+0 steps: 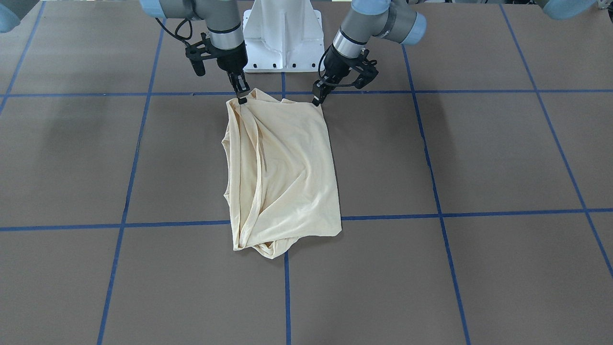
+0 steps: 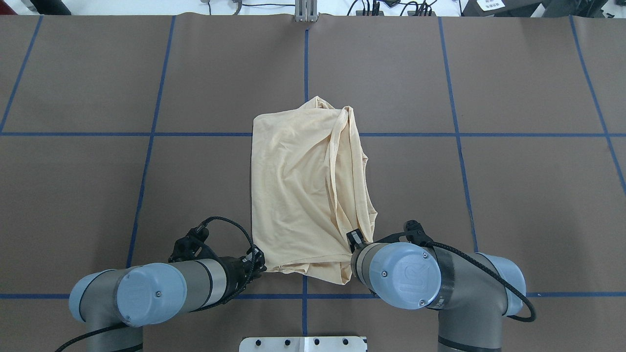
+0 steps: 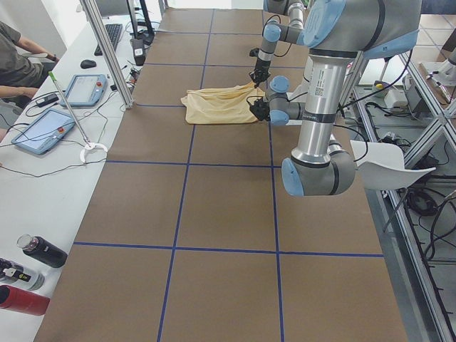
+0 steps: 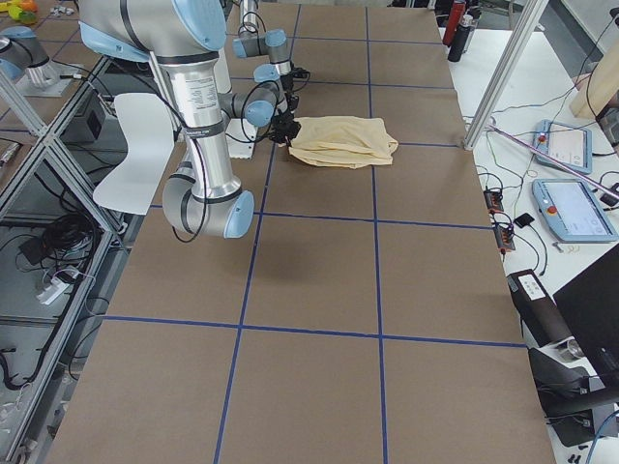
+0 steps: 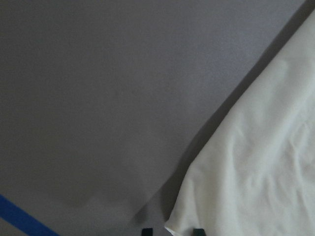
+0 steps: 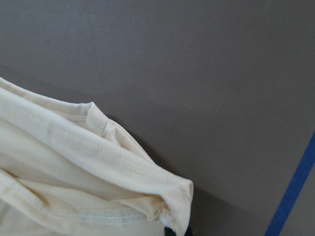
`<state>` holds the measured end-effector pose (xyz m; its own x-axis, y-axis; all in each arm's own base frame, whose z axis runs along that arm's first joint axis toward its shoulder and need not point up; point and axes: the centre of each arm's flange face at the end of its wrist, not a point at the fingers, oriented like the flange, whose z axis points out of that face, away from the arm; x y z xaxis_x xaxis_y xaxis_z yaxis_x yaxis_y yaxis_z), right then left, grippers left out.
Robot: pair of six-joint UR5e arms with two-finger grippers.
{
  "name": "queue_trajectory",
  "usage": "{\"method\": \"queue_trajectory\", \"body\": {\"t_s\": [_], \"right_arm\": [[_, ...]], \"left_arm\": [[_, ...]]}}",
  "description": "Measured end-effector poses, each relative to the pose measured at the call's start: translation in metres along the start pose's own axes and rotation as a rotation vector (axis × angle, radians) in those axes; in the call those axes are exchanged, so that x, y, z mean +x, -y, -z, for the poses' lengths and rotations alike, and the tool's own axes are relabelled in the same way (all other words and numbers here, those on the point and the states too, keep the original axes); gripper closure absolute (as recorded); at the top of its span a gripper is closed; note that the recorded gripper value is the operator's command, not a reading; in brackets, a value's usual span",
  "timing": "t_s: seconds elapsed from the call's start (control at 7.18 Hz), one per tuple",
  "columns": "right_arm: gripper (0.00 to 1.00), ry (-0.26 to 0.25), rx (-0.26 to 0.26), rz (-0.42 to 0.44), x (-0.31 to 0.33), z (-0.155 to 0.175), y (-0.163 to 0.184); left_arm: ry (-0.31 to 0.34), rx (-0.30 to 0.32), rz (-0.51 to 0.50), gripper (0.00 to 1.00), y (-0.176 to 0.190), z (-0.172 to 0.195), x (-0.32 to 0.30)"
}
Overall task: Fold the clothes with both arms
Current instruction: 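Grasp the near bundle edge with the left gripper beside the right gripper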
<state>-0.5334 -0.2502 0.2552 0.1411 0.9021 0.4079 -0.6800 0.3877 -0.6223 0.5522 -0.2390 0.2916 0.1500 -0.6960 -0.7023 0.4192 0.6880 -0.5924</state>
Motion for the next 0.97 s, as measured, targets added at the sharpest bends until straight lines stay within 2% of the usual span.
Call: {"method": "queue_trajectory", "body": {"t_s": [0.42, 0.7, 0.97], "right_arm": [[1.00, 0.001, 0.000, -0.001, -0.001, 0.001, 0.000], [1.00, 0.003, -0.005, -0.001, 0.002, 0.005, 0.004], [1.00, -0.001, -0.029, 0.003, 0.018, 0.021, 0.010]], "left_arm": [[-0.023, -0.005, 0.007, 1.00, -0.001, 0.009, 0.007], [-0.054, -0.041, 0.001, 1.00, -0.008, 0.033, 0.015], [-0.091, -0.102, 0.002, 1.00, -0.023, 0.068, 0.025]]}}
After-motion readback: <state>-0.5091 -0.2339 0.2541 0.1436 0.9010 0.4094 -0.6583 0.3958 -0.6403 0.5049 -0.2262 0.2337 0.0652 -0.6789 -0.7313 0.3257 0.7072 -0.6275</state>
